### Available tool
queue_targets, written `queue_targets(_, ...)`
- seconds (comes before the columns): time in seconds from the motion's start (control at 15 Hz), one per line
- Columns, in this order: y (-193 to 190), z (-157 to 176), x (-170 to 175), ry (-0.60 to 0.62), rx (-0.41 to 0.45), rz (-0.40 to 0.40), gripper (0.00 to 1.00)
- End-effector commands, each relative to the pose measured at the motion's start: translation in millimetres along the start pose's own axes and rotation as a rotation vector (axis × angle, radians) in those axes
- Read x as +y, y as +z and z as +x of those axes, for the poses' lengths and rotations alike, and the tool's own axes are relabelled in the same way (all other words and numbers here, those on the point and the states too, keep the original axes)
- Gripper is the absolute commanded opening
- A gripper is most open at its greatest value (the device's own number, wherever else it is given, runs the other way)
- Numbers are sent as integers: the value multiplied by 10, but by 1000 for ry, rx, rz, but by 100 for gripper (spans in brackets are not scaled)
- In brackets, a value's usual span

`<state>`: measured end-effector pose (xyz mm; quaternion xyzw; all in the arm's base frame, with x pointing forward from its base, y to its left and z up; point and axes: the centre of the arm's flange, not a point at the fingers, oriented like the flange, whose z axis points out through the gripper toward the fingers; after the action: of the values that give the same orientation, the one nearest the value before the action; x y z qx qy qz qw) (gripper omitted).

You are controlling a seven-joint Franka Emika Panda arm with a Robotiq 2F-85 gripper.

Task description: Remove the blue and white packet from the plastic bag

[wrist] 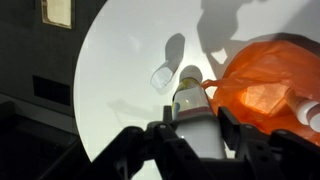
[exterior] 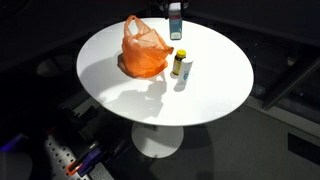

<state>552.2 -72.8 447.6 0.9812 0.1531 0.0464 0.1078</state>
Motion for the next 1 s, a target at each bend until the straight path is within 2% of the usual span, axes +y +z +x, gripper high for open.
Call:
queue_targets(0.0,117,-263,23,46,-14,21,23)
queue_targets(0.33,558,-461,-155,71,-43,77,23)
queue_targets(0.93,1207,-580,-100,142,-88,78,23)
